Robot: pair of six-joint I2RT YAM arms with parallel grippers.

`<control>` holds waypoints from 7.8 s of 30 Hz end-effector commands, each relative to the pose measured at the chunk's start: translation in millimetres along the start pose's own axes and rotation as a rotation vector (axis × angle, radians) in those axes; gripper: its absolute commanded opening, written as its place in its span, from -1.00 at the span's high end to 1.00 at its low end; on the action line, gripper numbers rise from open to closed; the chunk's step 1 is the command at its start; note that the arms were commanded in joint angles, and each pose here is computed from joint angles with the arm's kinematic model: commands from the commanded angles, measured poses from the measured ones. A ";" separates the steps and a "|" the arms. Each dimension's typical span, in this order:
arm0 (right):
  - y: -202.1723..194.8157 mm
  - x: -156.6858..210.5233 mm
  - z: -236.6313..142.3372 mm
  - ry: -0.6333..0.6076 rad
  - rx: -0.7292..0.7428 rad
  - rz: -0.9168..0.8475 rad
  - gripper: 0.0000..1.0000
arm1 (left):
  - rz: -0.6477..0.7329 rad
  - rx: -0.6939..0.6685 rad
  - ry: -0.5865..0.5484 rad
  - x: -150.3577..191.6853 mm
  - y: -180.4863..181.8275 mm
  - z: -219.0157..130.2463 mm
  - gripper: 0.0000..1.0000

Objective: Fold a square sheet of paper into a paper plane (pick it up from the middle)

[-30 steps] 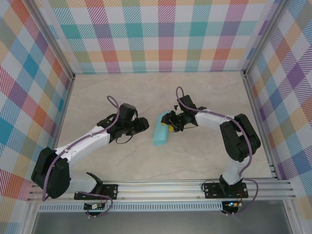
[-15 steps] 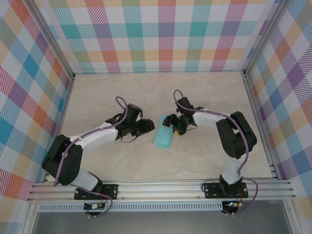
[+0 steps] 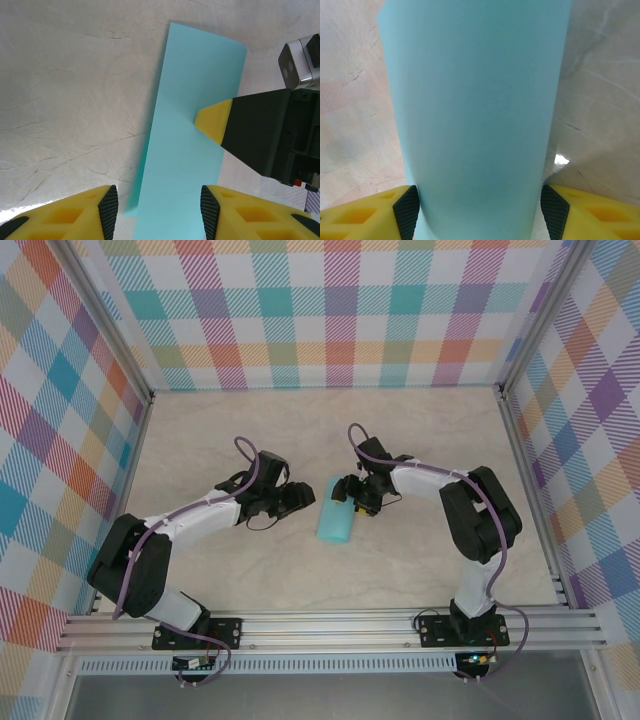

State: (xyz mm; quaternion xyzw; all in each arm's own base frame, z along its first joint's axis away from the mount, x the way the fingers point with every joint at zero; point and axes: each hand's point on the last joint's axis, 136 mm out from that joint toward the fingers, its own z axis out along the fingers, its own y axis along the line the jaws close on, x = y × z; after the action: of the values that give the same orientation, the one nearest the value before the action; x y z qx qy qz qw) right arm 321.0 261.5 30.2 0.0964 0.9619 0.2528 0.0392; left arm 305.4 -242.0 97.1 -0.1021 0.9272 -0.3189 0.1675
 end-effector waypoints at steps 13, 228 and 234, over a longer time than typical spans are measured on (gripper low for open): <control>-31.4 4.6 -8.3 -0.014 0.250 -0.010 -0.40 | -0.009 0.015 0.003 -2.9 3.6 4.4 0.01; -71.2 16.6 -4.1 0.086 0.326 0.058 -0.23 | 0.011 -0.031 0.026 -3.2 -1.2 18.7 0.20; -70.6 19.4 -3.5 0.095 0.313 0.047 -0.23 | -0.003 -0.116 -0.077 -16.0 14.2 4.7 0.21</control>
State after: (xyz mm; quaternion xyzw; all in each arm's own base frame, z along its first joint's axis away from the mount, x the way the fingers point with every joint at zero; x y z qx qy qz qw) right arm 302.5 224.3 20.7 0.1043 0.9819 0.1578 -0.0049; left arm 317.0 -245.4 81.8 -0.1063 0.9374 -0.2854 0.1687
